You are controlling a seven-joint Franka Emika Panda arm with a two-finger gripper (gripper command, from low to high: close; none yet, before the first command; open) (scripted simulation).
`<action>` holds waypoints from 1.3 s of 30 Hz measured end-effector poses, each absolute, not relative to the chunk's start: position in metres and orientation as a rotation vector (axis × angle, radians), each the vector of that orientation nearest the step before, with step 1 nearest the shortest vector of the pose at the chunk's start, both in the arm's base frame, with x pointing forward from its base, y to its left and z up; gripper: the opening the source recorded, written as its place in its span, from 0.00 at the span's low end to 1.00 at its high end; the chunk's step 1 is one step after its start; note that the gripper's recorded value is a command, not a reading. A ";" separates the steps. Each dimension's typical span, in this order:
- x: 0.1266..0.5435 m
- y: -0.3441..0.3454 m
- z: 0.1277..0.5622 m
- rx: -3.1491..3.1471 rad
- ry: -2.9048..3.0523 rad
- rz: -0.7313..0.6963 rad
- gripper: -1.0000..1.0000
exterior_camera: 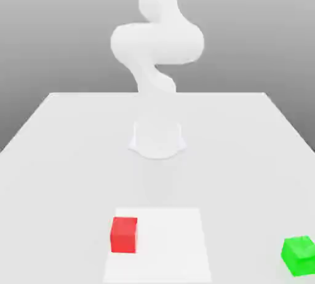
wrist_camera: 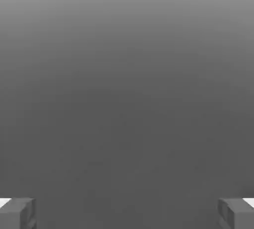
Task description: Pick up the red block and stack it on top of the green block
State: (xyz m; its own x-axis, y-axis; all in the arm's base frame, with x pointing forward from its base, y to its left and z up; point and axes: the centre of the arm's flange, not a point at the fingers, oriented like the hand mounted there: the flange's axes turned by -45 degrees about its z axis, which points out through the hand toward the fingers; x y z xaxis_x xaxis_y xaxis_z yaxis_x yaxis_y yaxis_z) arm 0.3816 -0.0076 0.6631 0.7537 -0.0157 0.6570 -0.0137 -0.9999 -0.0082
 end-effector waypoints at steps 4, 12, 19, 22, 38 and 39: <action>0.426 -0.021 0.577 -3.012 0.031 -0.896 0.50; 0.458 -0.045 0.402 -3.106 0.047 -0.490 0.50; 0.429 -0.065 0.256 -3.140 0.069 -0.127 0.50; 0.413 -0.068 0.207 -3.141 0.069 -0.019 0.50; 0.410 -0.068 0.184 -3.141 0.067 0.000 0.00; 0.410 -0.068 0.195 -3.141 0.067 0.000 0.00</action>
